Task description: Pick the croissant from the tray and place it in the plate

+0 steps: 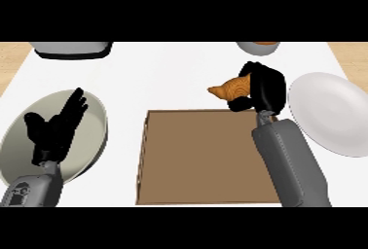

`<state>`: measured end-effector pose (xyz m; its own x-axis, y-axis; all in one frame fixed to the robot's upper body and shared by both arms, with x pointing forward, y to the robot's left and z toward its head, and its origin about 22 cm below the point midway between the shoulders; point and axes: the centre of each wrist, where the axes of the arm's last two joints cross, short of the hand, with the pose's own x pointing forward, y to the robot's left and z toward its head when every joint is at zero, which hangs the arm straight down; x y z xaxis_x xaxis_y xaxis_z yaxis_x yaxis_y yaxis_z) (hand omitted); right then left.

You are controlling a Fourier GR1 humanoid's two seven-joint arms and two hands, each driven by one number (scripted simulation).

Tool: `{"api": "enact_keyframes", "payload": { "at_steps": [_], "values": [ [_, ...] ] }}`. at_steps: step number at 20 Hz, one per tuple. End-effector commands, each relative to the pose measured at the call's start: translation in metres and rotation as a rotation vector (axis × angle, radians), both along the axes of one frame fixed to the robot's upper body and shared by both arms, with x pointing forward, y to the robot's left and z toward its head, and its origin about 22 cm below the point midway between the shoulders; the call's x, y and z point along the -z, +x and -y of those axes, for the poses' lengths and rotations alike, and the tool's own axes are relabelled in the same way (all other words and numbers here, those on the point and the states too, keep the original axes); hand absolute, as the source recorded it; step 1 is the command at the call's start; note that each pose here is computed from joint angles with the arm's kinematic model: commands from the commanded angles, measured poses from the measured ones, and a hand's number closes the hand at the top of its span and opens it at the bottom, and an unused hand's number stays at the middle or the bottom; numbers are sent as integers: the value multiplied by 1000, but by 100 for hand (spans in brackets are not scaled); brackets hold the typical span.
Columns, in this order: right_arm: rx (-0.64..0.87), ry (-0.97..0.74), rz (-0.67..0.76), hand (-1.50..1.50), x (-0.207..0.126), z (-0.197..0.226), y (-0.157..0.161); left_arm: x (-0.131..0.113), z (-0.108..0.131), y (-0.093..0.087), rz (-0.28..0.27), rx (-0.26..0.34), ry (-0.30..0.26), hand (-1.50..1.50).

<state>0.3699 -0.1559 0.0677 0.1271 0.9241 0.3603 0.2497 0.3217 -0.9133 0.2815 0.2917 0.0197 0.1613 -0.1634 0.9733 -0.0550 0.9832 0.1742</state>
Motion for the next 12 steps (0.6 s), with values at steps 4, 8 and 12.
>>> {"api": "enact_keyframes", "payload": {
  "at_steps": [4, 8, 12],
  "values": [
    [301, 13, 249, 150, -12, 30, 1, 6, 8, 1, -8, -9, -1, 0],
    [389, 119, 265, 150, -29, 56, 9, -8, 10, -1, -1, 23, -3, 0],
    [453, 163, 265, 150, -21, 85, -7, 2, -1, -11, -16, -18, 5, 0]
  ]
}}
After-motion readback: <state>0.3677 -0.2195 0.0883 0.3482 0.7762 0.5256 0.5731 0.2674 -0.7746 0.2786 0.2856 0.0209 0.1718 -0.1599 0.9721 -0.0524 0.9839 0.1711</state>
